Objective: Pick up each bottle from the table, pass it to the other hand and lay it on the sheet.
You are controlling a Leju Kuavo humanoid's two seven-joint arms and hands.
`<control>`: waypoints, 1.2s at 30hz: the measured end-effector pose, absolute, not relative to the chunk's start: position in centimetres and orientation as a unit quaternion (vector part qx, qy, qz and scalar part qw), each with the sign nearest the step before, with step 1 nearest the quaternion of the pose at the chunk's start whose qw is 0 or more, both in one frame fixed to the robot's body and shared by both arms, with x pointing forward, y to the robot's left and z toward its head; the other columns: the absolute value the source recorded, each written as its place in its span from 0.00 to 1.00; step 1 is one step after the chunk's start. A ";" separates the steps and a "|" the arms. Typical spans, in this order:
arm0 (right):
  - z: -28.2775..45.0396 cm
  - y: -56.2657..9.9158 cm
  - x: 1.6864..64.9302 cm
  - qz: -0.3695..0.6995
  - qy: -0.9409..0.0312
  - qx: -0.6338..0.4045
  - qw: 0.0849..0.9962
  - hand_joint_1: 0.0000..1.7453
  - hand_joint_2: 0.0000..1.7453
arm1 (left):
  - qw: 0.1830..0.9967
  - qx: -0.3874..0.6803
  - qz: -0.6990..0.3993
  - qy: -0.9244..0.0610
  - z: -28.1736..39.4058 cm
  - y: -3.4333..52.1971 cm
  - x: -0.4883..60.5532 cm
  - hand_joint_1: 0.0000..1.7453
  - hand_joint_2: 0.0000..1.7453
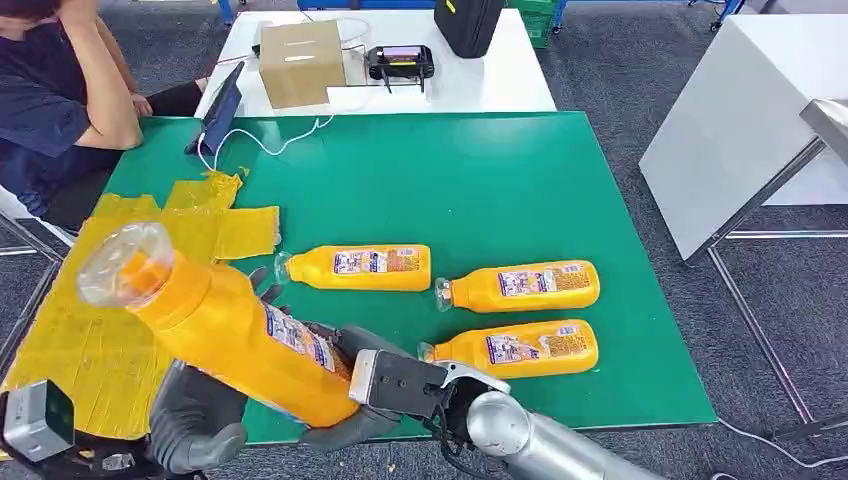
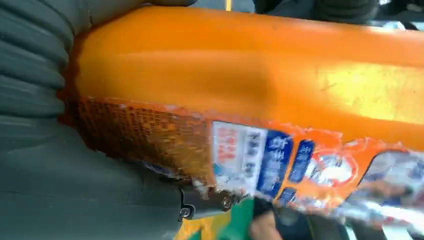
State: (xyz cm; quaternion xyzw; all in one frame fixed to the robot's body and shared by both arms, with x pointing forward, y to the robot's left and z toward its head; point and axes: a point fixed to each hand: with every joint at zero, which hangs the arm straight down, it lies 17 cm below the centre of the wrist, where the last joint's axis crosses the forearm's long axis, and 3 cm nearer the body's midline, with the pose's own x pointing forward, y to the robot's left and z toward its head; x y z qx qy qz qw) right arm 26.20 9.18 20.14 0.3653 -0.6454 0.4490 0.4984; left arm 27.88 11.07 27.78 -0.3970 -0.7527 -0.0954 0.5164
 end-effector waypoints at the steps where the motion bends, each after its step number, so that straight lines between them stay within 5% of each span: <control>1: 19.9 9.3 26.2 0.454 -0.641 0.365 0.499 1.00 1.00 | 0.517 -0.397 -0.095 -0.752 27.7 11.1 28.0 0.00 1.00; 2: 19.8 9.4 26.2 0.457 -0.639 0.364 0.499 1.00 1.00 | 0.518 -0.396 -0.096 -0.752 27.6 11.1 28.1 0.24 1.00; 3: 19.7 9.5 26.2 0.461 -0.638 0.363 0.499 1.00 1.00 | 0.519 -0.396 -0.096 -0.751 27.5 11.1 28.2 1.00 1.00; 33: 17.5 10.2 26.1 0.501 -0.594 0.357 0.518 1.00 1.00 | 0.535 -0.312 -0.100 -0.778 26.4 11.8 30.0 1.00 1.00; 34: 17.4 10.2 26.1 0.501 -0.594 0.357 0.519 0.29 1.00 | 0.535 -0.310 -0.101 -0.779 26.3 11.9 30.0 1.00 1.00; 35: 17.3 10.1 26.2 0.502 -0.593 0.355 0.520 0.00 1.00 | 0.536 -0.306 -0.103 -0.780 26.3 11.8 30.0 1.00 1.00; 36: 17.0 9.9 26.4 0.504 -0.596 0.348 0.520 0.00 1.00 | 0.537 -0.297 -0.107 -0.782 26.2 11.9 30.2 1.00 1.00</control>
